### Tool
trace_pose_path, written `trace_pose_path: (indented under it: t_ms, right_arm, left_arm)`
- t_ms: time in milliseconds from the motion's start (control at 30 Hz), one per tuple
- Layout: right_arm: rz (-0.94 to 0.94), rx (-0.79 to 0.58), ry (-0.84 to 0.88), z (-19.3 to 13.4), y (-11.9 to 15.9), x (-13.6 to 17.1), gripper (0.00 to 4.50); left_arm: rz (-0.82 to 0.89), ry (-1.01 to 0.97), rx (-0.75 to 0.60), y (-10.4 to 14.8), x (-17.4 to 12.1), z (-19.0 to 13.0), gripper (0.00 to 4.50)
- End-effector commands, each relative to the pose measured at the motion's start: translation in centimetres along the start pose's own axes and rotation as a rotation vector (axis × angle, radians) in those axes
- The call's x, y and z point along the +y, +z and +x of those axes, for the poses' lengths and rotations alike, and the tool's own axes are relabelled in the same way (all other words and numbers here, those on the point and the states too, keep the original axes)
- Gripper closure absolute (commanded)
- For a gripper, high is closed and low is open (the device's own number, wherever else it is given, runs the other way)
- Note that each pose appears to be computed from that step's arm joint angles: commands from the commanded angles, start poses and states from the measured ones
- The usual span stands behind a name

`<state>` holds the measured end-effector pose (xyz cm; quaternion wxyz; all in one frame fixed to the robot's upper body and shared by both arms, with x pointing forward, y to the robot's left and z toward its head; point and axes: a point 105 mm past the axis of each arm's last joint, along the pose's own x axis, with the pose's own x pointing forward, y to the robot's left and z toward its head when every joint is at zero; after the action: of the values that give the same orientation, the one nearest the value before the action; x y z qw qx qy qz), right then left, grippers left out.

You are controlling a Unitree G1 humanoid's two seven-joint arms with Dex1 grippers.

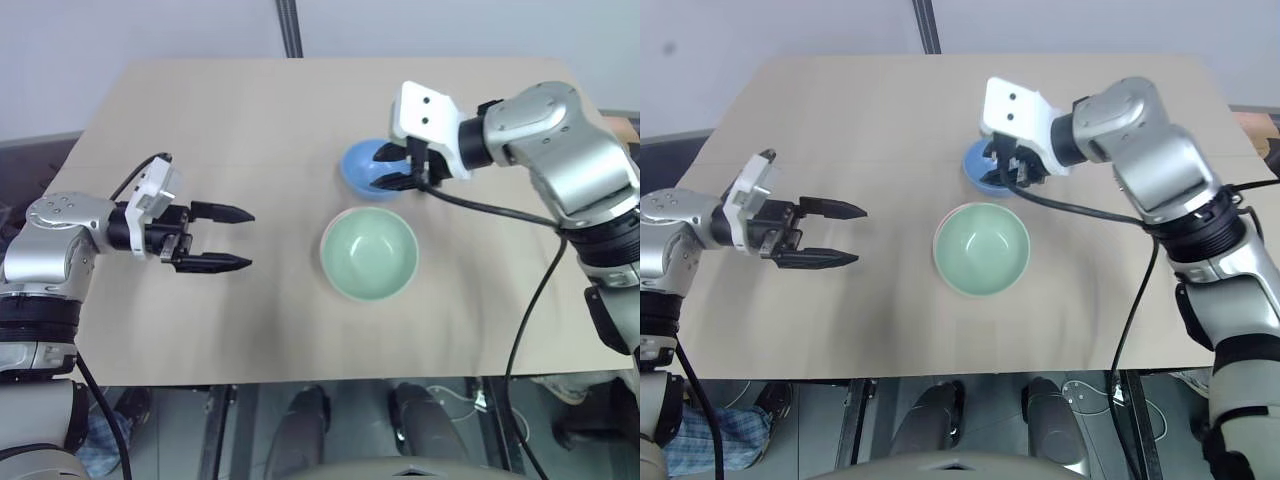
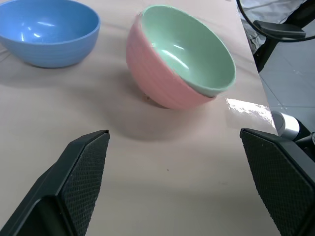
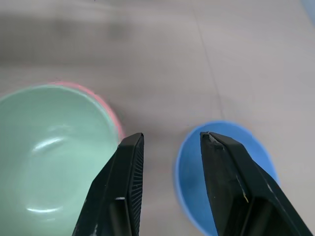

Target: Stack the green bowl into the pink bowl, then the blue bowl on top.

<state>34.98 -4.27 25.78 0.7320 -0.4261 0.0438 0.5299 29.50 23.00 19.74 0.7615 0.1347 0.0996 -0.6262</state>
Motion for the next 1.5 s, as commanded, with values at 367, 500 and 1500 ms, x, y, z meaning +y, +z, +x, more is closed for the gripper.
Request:
trace_pose_path:
  t_ms: [367,500,1500]
  right_arm:
    - [-0.114,0.233,-0.151,5.3,-5.2,-3.5,2.61]
    - [-0.109,0.237,-0.123,6.1,-5.6,-3.1,2.61]
    - [-0.145,-0.202,0.132,0.1,2.9,1.8,4.41]
  left_arm:
    - [0.033,0.013,-0.005,0.5,-0.1,-0.8,0.00]
    - [0.033,0.020,-0.001,0.5,-0.1,-1.0,0.00]
    - [0.019,0.011,0.002,-0.1,-0.1,-0.6,0.00]
